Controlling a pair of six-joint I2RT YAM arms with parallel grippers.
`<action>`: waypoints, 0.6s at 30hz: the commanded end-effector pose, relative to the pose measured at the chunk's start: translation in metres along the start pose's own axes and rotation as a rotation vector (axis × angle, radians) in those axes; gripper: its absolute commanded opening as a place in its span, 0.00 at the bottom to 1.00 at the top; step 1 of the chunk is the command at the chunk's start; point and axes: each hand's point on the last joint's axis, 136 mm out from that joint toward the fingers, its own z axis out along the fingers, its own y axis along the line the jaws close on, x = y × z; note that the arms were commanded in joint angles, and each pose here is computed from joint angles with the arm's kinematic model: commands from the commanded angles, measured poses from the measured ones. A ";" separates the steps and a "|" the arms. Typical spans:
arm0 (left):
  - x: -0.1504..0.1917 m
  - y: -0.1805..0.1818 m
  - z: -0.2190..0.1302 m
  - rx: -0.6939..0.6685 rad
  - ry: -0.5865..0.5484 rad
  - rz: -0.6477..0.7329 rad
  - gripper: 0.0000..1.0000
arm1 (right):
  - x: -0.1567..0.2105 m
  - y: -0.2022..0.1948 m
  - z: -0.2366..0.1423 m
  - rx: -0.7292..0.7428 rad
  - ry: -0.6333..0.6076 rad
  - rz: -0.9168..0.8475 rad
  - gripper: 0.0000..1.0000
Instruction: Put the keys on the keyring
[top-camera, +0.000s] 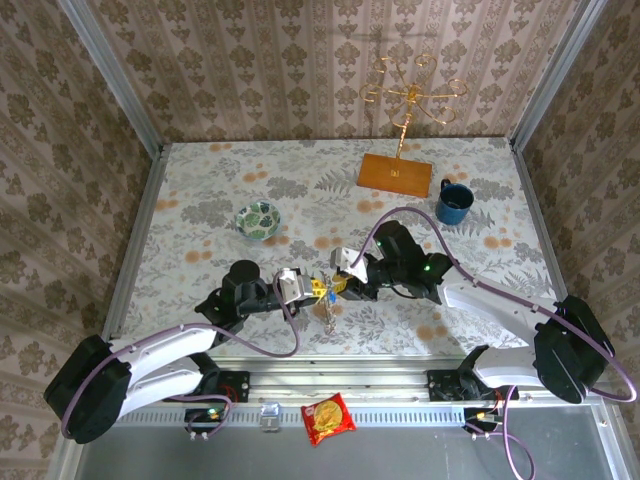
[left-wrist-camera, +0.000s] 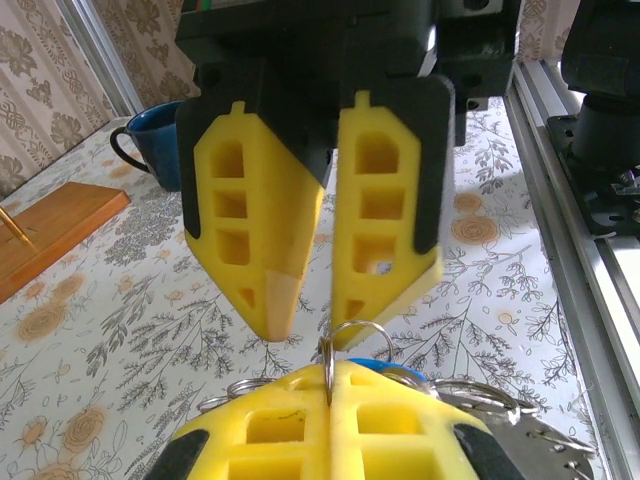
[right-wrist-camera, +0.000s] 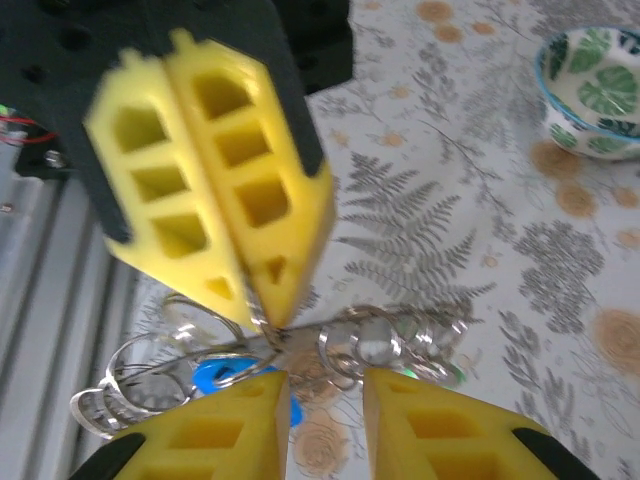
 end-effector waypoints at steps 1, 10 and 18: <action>-0.010 0.002 -0.002 -0.009 -0.044 0.019 0.00 | 0.013 -0.021 -0.007 0.124 0.056 0.014 0.26; -0.012 0.002 -0.001 -0.002 -0.050 0.023 0.00 | -0.018 0.016 -0.020 -0.086 -0.094 0.059 0.30; -0.015 0.002 0.000 0.004 -0.066 0.014 0.00 | -0.022 0.017 -0.002 -0.112 -0.125 0.050 0.30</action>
